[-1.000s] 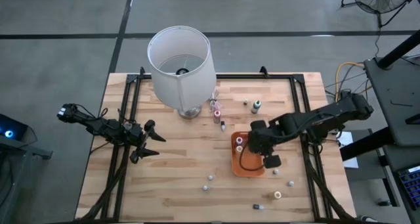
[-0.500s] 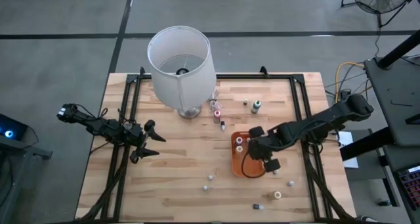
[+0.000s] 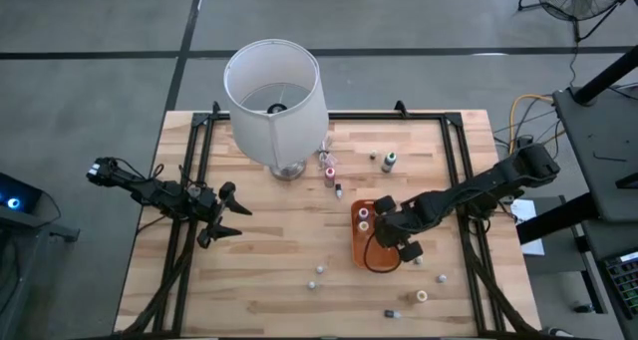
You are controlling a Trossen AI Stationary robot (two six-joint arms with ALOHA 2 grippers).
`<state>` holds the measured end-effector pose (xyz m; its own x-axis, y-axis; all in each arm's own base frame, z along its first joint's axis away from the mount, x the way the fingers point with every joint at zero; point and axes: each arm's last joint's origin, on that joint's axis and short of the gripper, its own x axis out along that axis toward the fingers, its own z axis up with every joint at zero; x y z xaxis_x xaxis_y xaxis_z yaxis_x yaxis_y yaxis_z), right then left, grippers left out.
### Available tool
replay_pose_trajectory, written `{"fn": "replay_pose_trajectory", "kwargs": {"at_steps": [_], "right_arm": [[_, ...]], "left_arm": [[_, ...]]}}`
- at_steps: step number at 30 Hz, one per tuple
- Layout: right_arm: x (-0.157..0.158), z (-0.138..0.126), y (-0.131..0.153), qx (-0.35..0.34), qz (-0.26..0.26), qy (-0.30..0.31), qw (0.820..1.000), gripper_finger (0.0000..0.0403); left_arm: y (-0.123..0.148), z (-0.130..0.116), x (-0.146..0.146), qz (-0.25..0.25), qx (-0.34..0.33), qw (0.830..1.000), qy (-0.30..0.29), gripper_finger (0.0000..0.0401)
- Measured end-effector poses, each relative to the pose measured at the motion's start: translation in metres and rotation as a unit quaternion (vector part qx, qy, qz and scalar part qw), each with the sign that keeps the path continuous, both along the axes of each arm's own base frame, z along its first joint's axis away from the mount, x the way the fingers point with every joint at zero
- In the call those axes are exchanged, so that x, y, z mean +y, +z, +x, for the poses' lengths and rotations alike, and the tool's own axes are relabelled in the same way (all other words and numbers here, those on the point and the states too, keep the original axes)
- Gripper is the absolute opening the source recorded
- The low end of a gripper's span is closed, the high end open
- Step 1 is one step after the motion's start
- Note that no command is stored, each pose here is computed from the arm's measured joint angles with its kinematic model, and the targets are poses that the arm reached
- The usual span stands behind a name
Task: Pick & Place food coloring
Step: Put the small food coloring bottle into the orange bin
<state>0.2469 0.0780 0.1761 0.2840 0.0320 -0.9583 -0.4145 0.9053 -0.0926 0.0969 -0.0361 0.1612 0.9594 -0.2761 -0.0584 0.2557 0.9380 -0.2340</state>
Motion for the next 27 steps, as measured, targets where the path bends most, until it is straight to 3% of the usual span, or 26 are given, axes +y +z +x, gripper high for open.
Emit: {"fn": "replay_pose_trajectory", "kwargs": {"at_steps": [11,27], "right_arm": [[-0.016,0.004,-0.009,0.013,-0.006,-0.021,1.000,0.0057],[-0.018,-0.003,-0.001,0.018,-0.003,-0.036,0.999,0.0156]], "left_arm": [[0.000,0.000,0.000,0.000,0.000,1.000,0.000,0.0259],[0.000,0.000,0.000,0.000,0.000,1.000,0.000,0.0259]]}}
